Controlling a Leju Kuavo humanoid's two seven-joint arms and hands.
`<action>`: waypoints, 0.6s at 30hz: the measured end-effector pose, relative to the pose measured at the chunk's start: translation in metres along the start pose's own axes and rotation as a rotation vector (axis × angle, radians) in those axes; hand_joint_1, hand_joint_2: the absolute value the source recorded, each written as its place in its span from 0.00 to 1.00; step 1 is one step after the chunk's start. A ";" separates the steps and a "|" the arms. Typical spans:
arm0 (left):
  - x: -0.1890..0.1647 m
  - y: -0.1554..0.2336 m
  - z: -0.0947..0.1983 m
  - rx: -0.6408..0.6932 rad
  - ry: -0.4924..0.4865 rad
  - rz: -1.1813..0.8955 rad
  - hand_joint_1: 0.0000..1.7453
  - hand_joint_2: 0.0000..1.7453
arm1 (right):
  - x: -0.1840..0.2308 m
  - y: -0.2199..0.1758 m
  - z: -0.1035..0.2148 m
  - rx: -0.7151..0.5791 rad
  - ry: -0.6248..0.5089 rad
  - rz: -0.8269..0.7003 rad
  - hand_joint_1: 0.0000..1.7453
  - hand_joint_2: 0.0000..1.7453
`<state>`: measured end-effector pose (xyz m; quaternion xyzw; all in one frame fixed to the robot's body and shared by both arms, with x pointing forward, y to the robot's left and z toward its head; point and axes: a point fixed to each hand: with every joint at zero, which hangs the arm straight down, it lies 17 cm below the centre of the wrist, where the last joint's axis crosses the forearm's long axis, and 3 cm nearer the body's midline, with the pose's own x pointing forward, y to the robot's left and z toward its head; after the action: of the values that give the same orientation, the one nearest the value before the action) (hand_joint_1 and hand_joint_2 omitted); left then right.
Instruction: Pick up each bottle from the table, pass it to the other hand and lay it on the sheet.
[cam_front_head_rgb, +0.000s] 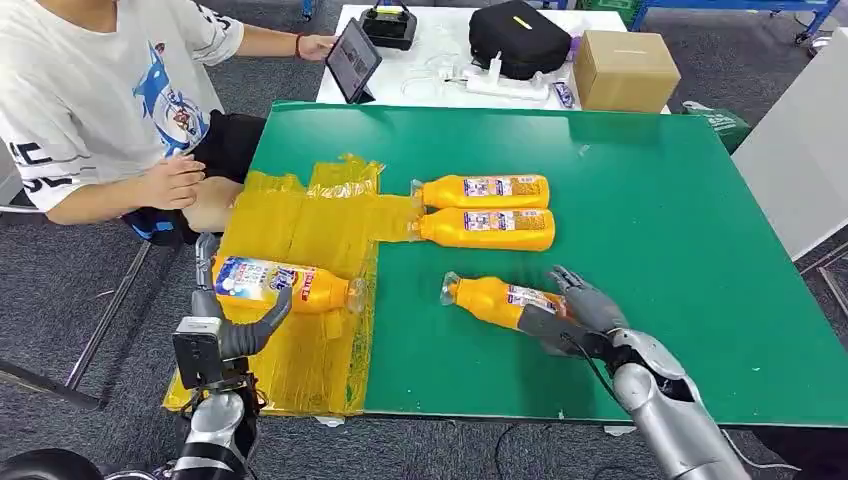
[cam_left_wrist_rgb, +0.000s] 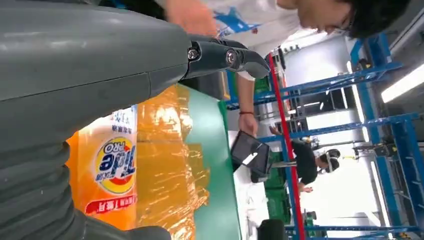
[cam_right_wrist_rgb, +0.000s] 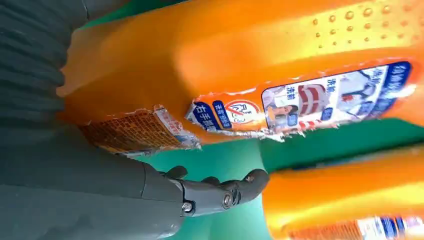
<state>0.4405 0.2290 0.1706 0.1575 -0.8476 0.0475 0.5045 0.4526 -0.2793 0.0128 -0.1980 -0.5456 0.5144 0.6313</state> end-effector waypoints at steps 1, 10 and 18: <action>-0.002 -0.002 0.000 -0.002 0.005 0.004 0.00 1.00 | -0.003 0.001 0.001 0.035 0.005 -0.010 0.00 1.00; -0.011 -0.014 0.000 -0.021 0.033 0.024 0.00 1.00 | -0.035 0.006 0.016 0.189 0.064 0.022 1.00 1.00; -0.017 -0.021 0.001 -0.040 0.051 0.033 0.00 1.00 | -0.047 0.012 0.025 0.231 0.080 0.053 1.00 1.00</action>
<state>0.4542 0.2123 0.1536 0.1324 -0.8376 0.0430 0.5283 0.4309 -0.3233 -0.0122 -0.1589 -0.4517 0.5819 0.6573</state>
